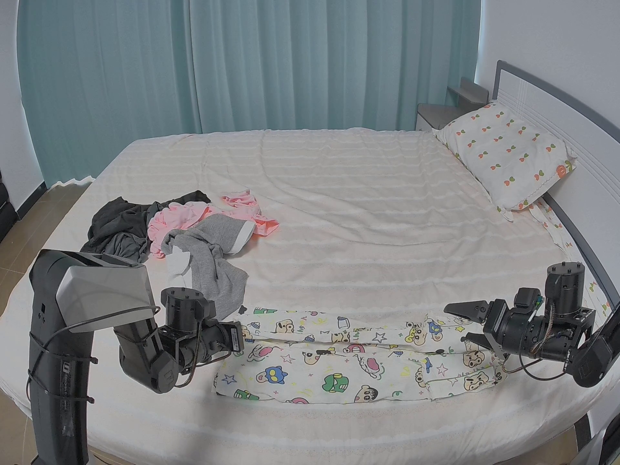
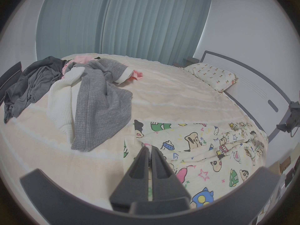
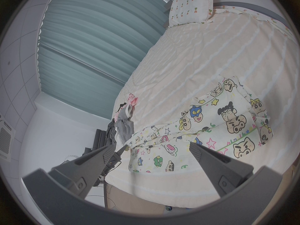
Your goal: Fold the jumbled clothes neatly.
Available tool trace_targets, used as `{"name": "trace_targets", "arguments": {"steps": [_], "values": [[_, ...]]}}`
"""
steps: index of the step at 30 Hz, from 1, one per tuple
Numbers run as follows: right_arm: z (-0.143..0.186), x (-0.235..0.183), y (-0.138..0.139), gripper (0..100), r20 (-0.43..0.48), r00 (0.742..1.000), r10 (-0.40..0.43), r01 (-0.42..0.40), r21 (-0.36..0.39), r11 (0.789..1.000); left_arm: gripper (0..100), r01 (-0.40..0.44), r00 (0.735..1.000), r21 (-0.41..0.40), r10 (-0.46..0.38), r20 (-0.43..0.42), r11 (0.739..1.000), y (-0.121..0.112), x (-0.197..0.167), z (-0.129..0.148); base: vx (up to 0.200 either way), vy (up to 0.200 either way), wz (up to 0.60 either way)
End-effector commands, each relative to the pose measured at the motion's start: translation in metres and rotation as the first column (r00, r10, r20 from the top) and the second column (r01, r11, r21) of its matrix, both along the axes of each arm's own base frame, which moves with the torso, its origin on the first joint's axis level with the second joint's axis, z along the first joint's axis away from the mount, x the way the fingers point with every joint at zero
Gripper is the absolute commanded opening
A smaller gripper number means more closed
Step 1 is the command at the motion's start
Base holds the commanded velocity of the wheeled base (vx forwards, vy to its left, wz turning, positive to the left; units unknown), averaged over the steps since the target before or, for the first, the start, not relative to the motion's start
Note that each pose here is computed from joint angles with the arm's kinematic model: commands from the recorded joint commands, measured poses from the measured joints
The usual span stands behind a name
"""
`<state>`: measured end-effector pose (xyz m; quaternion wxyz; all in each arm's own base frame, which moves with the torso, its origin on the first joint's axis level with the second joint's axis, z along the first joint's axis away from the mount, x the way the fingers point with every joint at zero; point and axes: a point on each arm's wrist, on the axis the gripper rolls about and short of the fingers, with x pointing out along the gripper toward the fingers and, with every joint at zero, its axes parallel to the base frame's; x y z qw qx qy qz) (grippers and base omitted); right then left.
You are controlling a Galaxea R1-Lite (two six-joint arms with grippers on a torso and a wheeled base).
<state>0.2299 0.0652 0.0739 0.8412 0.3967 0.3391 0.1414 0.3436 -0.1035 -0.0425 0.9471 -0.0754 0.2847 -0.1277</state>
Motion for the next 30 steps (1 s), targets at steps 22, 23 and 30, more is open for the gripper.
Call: {"name": "trace_targets", "arguments": {"steps": [22,23,30], "values": [[-0.001,-0.002,0.002,100,-0.006,1.0,0.011,-0.011,-0.003,1.0,100,0.008,0.996,0.059,-0.003,-0.084,0.998,0.01,-0.012,-0.018,0.0,0.0,0.0],[-0.001,-0.002,0.002,100,-0.006,1.0,0.011,-0.011,-0.003,1.0,100,0.004,0.997,0.058,0.001,-0.081,0.998,0.012,-0.014,-0.014,0.0,0.0,0.0],[-0.001,-0.002,0.002,100,-0.005,1.0,0.009,-0.009,-0.003,1.0,100,-0.05,0.993,-0.026,0.047,-0.104,0.998,0.017,-0.008,0.017,0.0,0.0,0.0]]}}
